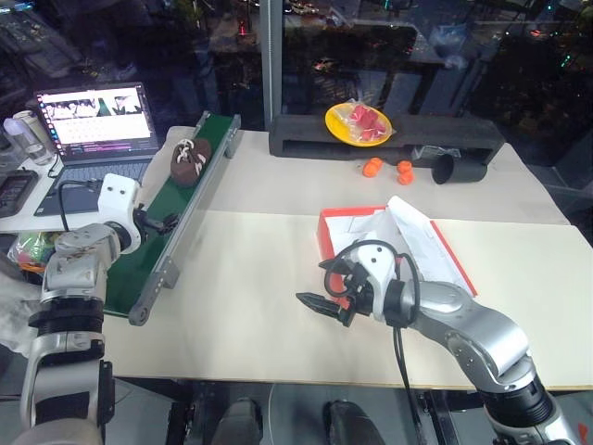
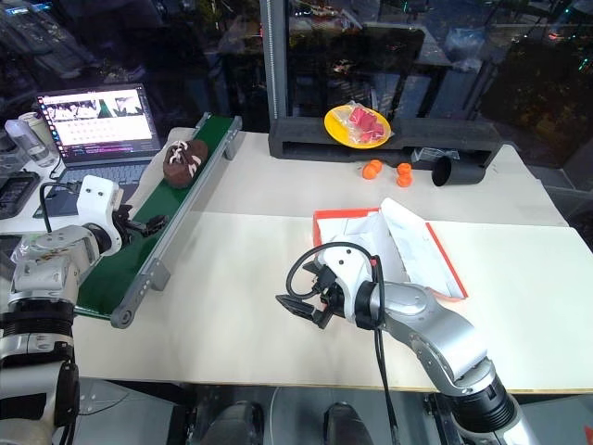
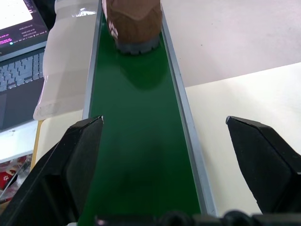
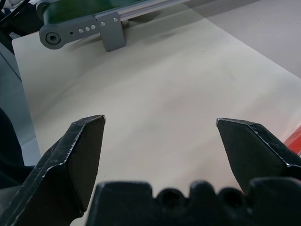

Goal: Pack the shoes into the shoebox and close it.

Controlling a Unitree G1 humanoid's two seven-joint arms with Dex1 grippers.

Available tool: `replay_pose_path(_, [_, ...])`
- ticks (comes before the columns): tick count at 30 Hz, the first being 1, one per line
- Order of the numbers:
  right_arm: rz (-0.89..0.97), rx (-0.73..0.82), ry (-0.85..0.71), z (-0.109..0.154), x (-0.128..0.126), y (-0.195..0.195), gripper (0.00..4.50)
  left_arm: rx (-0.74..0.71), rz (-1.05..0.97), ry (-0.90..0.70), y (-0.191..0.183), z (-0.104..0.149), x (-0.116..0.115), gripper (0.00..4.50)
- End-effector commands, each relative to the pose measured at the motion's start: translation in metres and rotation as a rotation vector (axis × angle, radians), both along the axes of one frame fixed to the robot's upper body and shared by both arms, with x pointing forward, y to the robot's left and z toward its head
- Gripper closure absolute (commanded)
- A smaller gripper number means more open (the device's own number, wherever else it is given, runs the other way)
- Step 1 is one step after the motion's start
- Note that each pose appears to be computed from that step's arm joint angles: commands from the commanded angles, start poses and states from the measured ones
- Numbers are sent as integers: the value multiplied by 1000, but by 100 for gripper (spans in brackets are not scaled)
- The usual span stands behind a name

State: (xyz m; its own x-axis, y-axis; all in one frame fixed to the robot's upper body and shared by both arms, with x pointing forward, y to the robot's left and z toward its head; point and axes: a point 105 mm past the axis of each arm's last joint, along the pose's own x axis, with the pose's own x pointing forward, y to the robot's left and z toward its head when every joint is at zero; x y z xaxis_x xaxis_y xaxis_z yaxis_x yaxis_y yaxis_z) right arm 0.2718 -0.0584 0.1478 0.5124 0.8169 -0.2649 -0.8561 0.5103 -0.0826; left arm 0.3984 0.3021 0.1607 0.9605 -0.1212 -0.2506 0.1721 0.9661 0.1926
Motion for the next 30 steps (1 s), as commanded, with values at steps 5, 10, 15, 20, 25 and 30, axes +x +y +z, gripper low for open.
replay_pose_path(5, [-24, 19, -53, 13, 2, -2, 5, 49, 28, -24, 9, 10, 2, 0])
replay_pose_path(10, [-32, 27, -61, 16, 3, -2, 5, 59, 26, -9, 9, 3, 3, 0])
replay_pose_path(15, [-41, 36, -68, 18, 3, -3, 5, 60, 40, 5, 10, -5, 6, 0])
replay_pose_path(20, [-47, 44, -74, 21, 4, -4, 5, 48, 15, 42, -3, -18, 11, 0])
replay_pose_path(25, [-55, 52, -86, 25, 6, -5, 0, 30, 8, 49, -4, -21, 10, 110])
replay_pose_path(30, [-62, 72, -90, 31, 10, -6, 0, -33, -2, -58, -12, 4, 16, 187])
